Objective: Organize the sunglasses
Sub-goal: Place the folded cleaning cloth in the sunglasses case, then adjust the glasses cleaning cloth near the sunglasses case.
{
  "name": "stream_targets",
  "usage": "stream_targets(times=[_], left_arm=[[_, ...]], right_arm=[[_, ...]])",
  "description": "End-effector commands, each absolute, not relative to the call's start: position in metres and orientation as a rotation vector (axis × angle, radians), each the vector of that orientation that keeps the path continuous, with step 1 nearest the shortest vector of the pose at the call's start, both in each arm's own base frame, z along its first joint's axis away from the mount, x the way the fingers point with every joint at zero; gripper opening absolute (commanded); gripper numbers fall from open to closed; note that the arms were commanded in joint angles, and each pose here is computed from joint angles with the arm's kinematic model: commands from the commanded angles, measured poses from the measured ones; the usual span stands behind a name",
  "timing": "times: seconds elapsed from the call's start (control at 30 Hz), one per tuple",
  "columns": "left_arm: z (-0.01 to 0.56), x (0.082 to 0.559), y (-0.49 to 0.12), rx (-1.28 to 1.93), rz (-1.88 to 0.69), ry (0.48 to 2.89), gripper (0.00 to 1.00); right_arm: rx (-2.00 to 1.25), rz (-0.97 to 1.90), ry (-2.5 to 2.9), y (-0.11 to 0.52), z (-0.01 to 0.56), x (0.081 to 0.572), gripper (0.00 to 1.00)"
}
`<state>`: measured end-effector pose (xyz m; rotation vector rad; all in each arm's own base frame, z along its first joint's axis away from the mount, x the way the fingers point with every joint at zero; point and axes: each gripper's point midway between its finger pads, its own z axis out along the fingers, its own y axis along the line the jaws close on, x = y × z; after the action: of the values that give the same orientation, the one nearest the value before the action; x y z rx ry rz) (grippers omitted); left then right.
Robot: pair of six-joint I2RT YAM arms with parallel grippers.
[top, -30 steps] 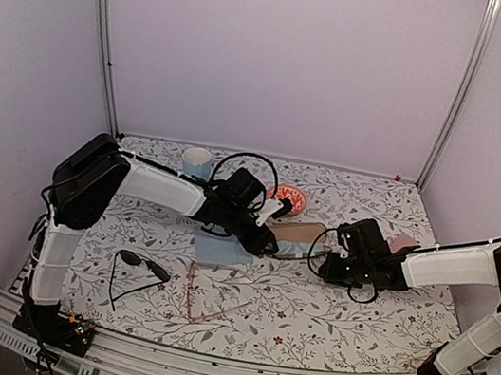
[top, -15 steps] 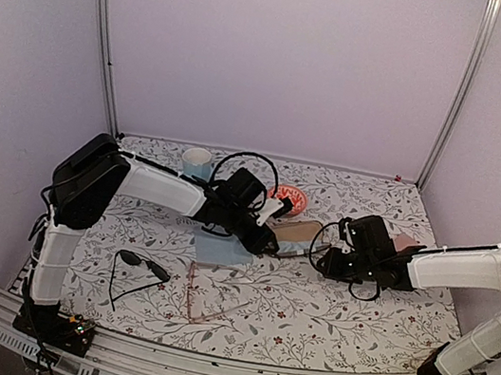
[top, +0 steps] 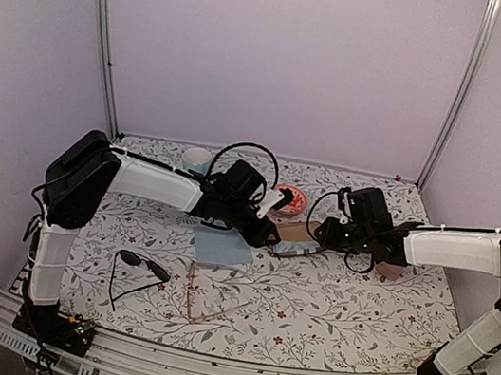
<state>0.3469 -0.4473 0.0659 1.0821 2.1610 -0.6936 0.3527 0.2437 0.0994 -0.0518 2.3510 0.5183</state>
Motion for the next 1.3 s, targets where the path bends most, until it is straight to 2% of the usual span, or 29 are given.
stream_targets(times=[0.0,0.37,0.73,0.93,1.27], left_arm=[[0.086,0.350,-0.451,1.082,-0.687,2.107,0.41],[0.101,0.344,-0.470,1.086,-0.815,2.060,0.41],[0.104,0.298,-0.502,1.147,-1.059,2.000,0.38],[0.095,0.284,-0.508,1.168,-1.076,2.002,0.38],[0.065,0.288,-0.504,1.216,-0.990,2.021,0.37]], right_arm=[[-0.087,0.427,2.377,0.240,0.088,0.364,0.29],[-0.090,0.448,2.454,0.236,0.054,0.345,0.26],[-0.048,0.497,2.470,0.230,0.042,0.328,0.26],[-0.042,0.506,2.475,0.229,0.038,0.325,0.26],[-0.029,0.519,2.472,0.228,0.039,0.322,0.25]])
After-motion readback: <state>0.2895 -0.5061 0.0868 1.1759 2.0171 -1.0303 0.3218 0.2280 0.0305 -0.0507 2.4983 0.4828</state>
